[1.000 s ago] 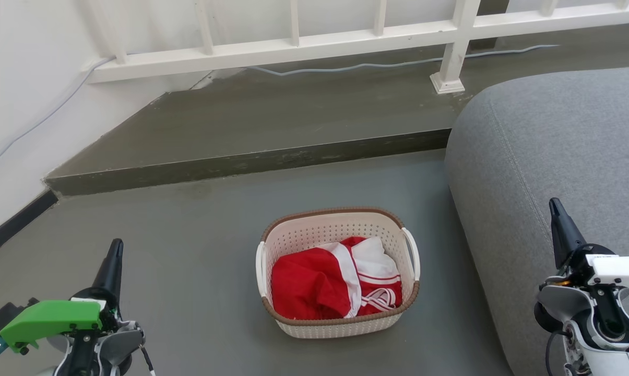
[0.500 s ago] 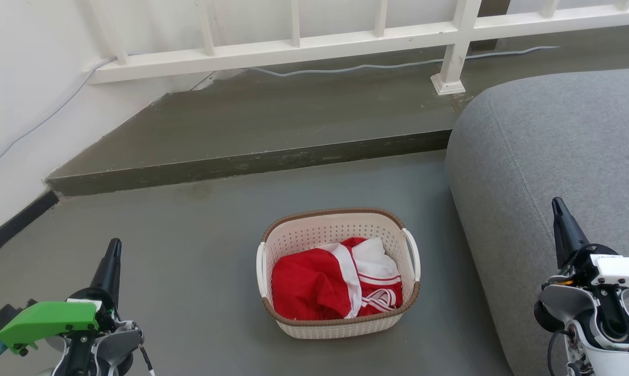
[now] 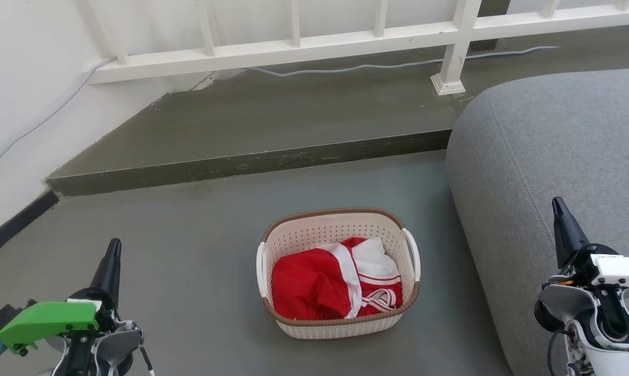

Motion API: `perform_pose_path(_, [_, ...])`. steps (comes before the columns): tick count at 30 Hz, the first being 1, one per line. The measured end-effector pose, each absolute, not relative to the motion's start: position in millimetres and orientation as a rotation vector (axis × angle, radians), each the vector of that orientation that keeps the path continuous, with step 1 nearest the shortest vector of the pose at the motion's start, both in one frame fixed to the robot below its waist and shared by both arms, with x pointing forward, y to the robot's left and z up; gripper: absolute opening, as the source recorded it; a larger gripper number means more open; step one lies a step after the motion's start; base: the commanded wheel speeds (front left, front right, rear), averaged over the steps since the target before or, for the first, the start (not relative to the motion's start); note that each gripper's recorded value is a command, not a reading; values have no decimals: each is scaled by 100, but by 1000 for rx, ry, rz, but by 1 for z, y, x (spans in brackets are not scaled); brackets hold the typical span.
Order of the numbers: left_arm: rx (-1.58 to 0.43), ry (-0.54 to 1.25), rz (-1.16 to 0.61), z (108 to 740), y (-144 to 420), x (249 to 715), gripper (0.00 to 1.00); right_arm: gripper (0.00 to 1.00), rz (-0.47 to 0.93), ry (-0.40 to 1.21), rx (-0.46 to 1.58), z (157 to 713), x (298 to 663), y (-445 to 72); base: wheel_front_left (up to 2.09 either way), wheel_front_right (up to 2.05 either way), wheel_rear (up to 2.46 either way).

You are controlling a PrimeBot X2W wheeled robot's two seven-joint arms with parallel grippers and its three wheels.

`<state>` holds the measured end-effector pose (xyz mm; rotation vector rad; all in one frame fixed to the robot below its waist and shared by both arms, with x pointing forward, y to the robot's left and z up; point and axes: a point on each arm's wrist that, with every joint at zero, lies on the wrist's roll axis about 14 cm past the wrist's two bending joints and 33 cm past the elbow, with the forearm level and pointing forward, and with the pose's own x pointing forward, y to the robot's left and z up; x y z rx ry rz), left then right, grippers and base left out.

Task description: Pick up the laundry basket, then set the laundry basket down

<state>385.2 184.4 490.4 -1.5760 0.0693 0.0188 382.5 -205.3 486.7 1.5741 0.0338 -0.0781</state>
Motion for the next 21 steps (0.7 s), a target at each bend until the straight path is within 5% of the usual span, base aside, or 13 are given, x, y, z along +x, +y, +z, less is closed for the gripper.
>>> perform_pose_path(21, [-1576, 69, 19, 490, 185, 385, 0, 0, -78, 31, 1574, 487, 383, -206, 0, 0, 0])
